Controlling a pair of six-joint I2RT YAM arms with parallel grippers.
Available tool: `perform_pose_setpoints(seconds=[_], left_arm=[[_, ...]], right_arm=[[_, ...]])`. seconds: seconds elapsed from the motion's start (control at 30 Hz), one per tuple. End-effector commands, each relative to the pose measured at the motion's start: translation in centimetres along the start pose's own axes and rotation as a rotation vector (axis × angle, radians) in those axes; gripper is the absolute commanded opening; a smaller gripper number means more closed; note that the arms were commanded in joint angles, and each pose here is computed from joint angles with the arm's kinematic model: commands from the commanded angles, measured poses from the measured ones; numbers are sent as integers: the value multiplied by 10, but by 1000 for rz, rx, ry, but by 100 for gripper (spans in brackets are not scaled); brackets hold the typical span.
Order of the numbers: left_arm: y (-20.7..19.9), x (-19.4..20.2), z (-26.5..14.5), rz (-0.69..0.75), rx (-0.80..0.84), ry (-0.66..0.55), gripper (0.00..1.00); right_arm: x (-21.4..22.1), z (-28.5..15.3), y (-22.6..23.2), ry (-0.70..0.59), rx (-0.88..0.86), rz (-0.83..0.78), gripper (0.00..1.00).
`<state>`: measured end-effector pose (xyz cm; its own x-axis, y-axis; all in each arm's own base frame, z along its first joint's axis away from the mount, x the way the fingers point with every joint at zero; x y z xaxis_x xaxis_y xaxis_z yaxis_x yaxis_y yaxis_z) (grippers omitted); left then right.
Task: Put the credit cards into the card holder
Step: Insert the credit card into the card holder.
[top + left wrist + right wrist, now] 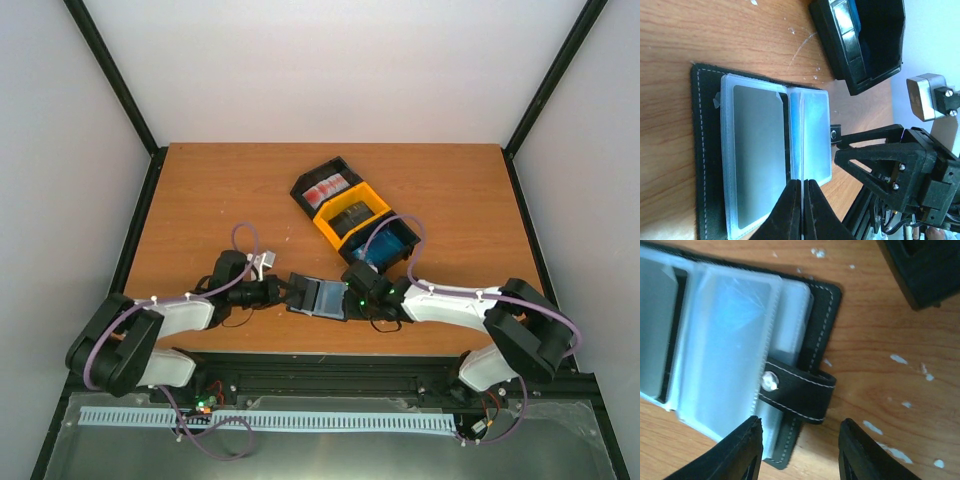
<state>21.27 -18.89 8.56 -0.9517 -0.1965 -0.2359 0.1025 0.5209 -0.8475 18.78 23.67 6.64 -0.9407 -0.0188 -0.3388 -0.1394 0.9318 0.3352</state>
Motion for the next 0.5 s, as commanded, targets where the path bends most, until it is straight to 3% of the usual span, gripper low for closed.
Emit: perform_pose_setpoints(seconds=[0.0, 0.47], left_arm=[[-16, -6, 10, 42, 77, -8, 1], [-6, 5, 35, 49, 19, -32, 1]], right_arm=[[1, 3, -5, 24, 66, -58, 44], [5, 5, 1, 42, 43, -55, 46]])
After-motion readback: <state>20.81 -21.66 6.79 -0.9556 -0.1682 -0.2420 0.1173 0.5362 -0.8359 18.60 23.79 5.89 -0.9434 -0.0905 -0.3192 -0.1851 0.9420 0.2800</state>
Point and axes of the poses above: each gripper's point midway between its finger pads, its own z axis out along the fingers, its own y axis along the line the jaws close on, x = y × z, the point moved 4 cm from there along -z, back along the fingers, and after that the axes turned 3 degrees about -z, right-handed, at the moved point
